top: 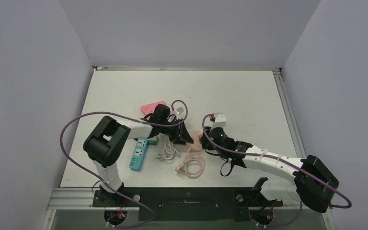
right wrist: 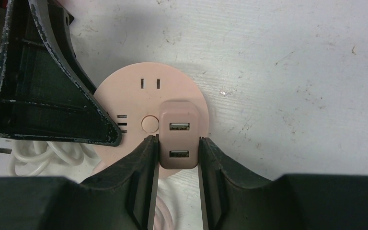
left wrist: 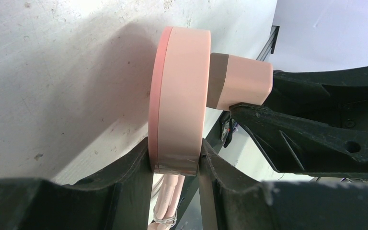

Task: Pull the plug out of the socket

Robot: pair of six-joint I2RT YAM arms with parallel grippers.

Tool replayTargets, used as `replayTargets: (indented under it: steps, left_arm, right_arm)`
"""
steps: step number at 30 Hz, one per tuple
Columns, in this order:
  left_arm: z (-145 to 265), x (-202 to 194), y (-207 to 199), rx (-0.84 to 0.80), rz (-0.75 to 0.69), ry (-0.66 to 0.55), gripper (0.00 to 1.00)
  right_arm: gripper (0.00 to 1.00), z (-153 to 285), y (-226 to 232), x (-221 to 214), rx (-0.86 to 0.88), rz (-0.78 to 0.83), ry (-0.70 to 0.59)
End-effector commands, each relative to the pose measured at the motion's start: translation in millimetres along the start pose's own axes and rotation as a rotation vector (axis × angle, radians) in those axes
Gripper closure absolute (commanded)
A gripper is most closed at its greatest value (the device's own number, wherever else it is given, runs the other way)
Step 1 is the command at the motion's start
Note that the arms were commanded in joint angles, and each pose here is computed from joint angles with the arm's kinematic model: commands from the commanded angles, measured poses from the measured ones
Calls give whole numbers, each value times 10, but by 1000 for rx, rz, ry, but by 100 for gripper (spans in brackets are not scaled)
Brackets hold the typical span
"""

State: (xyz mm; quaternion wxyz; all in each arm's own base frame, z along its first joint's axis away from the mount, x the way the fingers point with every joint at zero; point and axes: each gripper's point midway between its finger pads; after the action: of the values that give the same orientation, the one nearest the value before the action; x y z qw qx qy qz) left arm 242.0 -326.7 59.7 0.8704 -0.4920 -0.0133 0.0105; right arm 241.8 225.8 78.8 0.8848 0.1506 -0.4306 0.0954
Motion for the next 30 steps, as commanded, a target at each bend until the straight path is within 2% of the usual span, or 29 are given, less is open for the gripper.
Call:
replayTargets:
  steps: [1, 11, 24, 30]
  left_arm:
    - [23, 176, -179, -52, -56, -38, 100]
    - [131, 141, -471, -148, -154, -24, 100]
    - [155, 122, -550, -172, -180, -17, 100]
    - [118, 180, -338, -90, -117, -27, 100]
  right_arm:
    - [95, 63, 249, 412, 90, -48, -105]
    - [95, 110, 73, 520, 243, -134, -94]
    - [95, 131, -83, 570, 221, -135, -92]
    - [95, 122, -168, 565, 157, -167, -98]
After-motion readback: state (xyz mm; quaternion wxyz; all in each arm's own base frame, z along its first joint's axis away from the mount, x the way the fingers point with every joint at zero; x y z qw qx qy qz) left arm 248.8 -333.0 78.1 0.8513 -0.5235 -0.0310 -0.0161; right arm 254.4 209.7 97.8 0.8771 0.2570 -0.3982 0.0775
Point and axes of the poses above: each gripper's point midway between its finger pads, its own z axis back along the fingers, its own y axis along the line the jaws close on, x = y × z, and after that the axes turned 5 degrees about z, right-handed
